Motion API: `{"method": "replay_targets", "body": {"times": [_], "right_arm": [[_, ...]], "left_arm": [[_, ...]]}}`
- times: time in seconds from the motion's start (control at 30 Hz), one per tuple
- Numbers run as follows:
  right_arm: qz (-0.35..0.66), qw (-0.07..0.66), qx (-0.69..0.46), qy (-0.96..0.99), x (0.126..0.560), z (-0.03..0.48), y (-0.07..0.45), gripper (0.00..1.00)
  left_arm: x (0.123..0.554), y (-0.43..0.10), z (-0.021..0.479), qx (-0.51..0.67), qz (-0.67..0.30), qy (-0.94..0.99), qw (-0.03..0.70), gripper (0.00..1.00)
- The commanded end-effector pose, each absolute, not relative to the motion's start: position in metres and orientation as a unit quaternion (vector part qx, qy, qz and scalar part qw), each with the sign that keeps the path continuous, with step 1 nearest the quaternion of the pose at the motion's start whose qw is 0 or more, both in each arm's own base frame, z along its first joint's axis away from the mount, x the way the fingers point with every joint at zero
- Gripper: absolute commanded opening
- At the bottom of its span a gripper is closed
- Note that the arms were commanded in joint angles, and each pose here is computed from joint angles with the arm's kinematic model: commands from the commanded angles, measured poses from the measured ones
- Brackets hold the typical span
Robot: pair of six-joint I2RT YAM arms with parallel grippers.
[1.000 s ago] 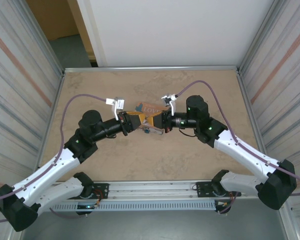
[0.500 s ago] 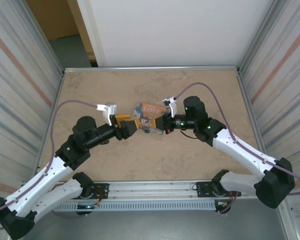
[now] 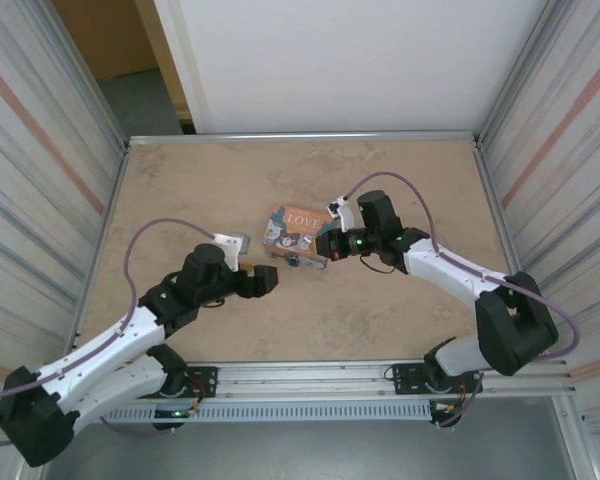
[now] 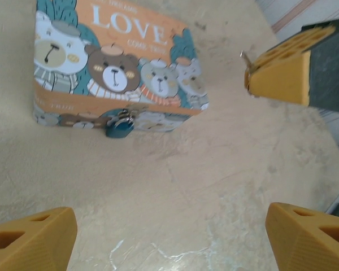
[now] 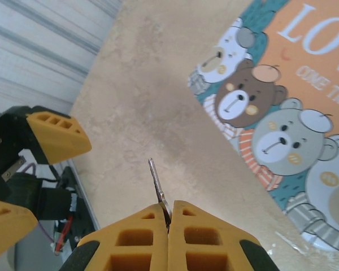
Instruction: Unlock a padlock with a key
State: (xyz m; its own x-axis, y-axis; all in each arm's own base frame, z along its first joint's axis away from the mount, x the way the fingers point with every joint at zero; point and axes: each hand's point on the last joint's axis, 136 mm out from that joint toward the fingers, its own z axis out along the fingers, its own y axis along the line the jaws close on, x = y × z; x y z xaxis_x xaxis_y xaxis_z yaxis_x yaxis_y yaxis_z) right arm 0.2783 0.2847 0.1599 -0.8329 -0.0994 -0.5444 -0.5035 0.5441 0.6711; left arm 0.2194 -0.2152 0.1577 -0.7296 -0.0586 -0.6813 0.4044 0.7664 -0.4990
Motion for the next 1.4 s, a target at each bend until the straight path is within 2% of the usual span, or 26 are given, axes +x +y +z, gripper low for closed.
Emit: {"method": "replay_targets", "body": {"times": [0.0, 0.37, 0.7, 1.1, 1.37], "right_arm": [[0.455, 0.216, -0.159, 0.849, 0.288, 0.152, 0.283, 0.00], [0.423, 0.180, -0.121, 0.880, 0.306, 0.111, 0.272, 0.00], [0.404, 0.149, -0.101, 0.897, 0.301, 0.087, 0.263, 0.00], [0.384, 0.123, -0.085, 0.911, 0.294, 0.065, 0.254, 0.00], [0.379, 0.123, -0.084, 0.914, 0.292, 0.063, 0.252, 0.00]], "left_arm": [[0.228, -0.222, 0.152, 0.112, -0.323, 0.868, 0.360, 0.87], [0.249, -0.243, 0.118, 0.094, -0.330, 0.876, 0.338, 0.87], [0.273, -0.250, 0.094, 0.069, -0.336, 0.881, 0.325, 0.87], [0.300, -0.265, 0.073, 0.082, -0.332, 0.882, 0.324, 0.82], [0.313, -0.277, 0.062, 0.106, -0.335, 0.872, 0.341, 0.75]]}}
